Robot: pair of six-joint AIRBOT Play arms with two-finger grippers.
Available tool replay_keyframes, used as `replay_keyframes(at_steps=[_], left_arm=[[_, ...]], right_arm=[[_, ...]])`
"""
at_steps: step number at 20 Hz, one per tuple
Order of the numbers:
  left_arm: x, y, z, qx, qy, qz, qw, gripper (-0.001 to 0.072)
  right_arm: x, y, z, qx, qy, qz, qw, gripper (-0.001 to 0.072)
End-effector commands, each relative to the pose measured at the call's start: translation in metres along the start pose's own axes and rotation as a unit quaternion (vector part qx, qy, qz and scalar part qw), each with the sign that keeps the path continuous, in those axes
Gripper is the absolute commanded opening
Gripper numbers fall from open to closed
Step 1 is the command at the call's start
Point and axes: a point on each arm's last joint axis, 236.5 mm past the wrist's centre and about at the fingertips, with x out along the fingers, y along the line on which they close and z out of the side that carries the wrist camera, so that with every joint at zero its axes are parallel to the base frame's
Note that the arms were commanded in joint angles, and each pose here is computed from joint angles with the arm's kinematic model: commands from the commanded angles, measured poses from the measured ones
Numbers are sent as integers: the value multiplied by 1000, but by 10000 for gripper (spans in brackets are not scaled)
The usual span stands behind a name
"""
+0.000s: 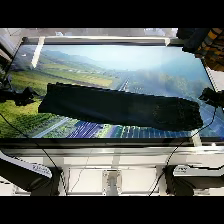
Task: Fold the clothes and pants, and hang the long-sleeved shirts on hangers.
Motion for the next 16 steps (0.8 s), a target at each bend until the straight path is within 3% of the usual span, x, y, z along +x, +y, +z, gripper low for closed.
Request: replay_keyframes(at_steps=[1,14,16], left_arm=[[4,-4,-14,-13,29,-62,998,504],[60,-1,-44,9,100,-67,993,503],[76,-17,-55,25,124,-72,989,434]], right_arm=[[-3,10,-22,-2,50,21,999,444],[-4,43,-30,-2,67,70,995,442],[-2,50,-28,-12,63,70,995,442]])
